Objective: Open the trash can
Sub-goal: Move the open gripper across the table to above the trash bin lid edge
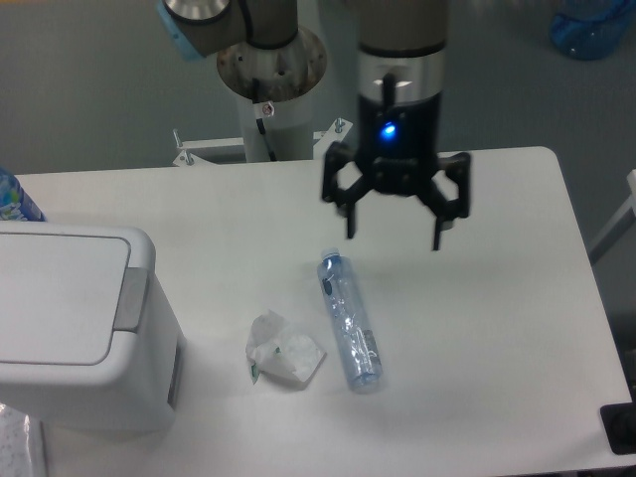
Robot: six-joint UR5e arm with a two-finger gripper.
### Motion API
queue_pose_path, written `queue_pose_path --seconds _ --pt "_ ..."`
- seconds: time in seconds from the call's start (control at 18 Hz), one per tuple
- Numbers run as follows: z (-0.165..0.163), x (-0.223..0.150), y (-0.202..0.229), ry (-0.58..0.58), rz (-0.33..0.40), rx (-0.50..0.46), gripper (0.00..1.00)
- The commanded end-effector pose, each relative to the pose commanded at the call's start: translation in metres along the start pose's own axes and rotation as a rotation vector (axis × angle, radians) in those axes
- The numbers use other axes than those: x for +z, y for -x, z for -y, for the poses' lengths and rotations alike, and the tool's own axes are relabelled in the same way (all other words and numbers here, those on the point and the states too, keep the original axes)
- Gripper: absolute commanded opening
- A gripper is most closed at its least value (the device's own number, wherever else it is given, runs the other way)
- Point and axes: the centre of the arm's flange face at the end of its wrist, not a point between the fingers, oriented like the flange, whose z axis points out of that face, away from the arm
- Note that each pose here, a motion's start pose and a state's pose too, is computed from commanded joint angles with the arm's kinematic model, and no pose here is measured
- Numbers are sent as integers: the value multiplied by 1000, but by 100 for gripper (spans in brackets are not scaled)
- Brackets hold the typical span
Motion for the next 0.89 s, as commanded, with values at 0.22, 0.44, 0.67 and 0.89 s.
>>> queue_pose_path --seconds 0.22,0.44,0.67,0.89 --pt "12 13 -32 -21 -21 -121 100" --pt "19 24 -62 -10 -52 -163 100" --pt "26 37 -88 -26 -78 -198 100" --pt "28 43 -102 -19 -90 -186 100"
